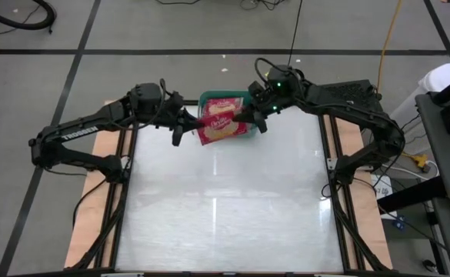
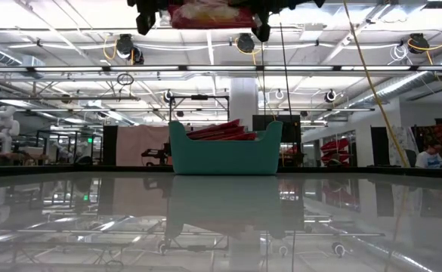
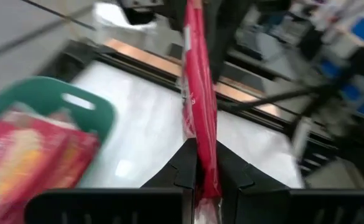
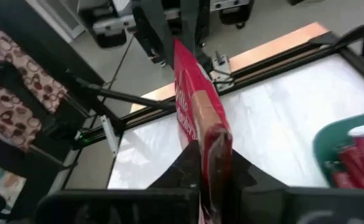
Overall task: Sort popcorn bags into baskets
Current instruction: Put the red popcorn pack into the green bin
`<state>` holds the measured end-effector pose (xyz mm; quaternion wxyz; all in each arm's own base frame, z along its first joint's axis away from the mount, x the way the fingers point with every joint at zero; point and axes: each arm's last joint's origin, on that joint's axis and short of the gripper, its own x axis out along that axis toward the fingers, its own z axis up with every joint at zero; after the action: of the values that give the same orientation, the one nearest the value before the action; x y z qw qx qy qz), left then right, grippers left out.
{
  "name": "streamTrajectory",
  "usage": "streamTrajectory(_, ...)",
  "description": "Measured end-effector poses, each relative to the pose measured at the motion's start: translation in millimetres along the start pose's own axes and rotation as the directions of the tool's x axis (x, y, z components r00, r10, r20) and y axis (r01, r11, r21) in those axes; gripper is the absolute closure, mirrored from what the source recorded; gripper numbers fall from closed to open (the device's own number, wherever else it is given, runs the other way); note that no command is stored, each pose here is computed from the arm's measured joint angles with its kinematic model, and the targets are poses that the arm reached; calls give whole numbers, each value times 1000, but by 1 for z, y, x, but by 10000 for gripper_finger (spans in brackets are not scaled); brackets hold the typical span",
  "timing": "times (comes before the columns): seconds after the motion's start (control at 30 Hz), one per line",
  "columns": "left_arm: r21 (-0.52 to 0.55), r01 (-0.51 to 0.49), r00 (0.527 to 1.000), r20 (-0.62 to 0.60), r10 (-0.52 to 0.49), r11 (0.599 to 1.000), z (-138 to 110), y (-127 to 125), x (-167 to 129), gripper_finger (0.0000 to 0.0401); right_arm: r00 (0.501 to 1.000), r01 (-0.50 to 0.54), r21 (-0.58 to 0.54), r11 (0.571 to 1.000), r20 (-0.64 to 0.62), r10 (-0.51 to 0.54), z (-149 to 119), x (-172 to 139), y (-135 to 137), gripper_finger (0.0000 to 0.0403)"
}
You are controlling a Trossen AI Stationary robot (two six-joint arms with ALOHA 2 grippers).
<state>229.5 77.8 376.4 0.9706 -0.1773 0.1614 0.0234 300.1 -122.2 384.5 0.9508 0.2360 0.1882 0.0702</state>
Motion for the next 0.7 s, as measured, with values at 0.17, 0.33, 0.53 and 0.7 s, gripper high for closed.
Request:
streamTrajectory(0.17, 61, -174, 983, 68, 169, 983, 3, -1, 1, 333, 999, 43, 19, 999, 27, -44, 4, -10, -14, 384)
streamTrajectory(0.33, 63, -400, 910, 142, 388, 914, 6, 5, -1, 235, 990, 120, 79, 990, 64, -125, 9, -25, -32, 397)
streamTrajectory(0.53, -57, -695, 697, 192, 691, 717, 7, 17, -11, 136, 947, 278, 157, 948, 121, -298, 14, -46, -62, 396)
streamTrajectory(0.7, -178, -692, 695, 101, 712, 700, 1, 32, -15, 109, 926, 308, 244, 920, 147, -349, 16, -47, -98, 396)
